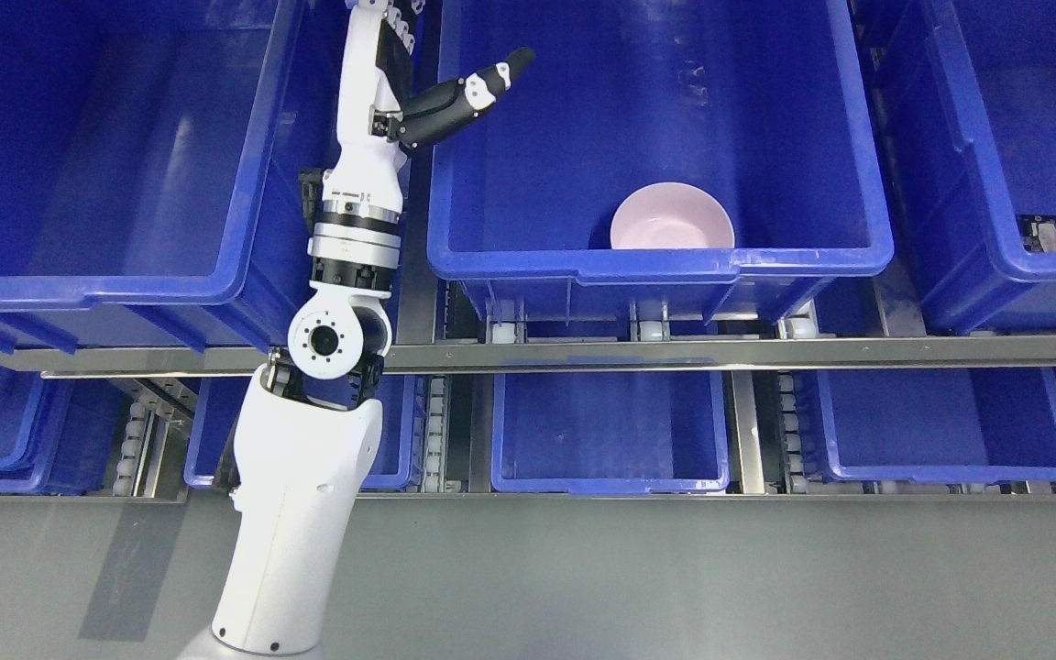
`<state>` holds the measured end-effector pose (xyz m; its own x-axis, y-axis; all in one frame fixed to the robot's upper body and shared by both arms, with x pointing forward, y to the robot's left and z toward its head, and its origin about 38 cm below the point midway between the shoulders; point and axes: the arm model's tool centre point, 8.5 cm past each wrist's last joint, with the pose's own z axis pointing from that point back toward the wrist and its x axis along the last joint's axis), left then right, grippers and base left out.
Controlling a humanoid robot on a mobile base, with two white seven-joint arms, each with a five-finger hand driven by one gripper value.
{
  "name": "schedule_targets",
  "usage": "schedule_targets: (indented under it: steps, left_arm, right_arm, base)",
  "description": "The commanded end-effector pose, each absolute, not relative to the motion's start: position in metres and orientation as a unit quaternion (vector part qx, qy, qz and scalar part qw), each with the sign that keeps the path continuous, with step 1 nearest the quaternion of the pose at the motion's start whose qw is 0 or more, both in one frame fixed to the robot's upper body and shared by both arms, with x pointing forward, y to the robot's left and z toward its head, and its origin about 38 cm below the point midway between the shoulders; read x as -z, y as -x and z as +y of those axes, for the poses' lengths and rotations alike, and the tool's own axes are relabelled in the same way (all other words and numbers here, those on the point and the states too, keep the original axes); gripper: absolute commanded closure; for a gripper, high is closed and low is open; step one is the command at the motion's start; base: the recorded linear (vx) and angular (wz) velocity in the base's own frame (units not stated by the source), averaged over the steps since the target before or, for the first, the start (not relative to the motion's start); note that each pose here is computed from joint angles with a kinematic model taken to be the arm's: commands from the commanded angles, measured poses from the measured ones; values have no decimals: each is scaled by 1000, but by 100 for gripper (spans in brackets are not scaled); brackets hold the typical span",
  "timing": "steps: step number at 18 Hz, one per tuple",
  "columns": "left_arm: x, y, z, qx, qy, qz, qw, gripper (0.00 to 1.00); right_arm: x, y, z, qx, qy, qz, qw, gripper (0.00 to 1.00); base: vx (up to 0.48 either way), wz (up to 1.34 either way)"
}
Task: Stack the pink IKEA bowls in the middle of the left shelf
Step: 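Release the bowls and raise the left hand out of the bin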
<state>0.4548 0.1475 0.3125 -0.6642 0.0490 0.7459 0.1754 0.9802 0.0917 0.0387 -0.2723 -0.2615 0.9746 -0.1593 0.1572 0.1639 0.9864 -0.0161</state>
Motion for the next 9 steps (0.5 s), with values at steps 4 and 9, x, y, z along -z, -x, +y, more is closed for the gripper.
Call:
schedule_targets:
  steps: [4, 9]
  left_arm:
    - [-285, -416, 189, 29, 49, -911, 408, 1]
    - [-277, -414, 200, 51, 49, -907, 416, 1]
  right_arm:
    - [260, -39, -283, 80, 23, -78, 993, 0]
    - [260, -39, -283, 80, 23, -78, 993, 0]
  base:
    - [-11, 0]
    - [-25, 0]
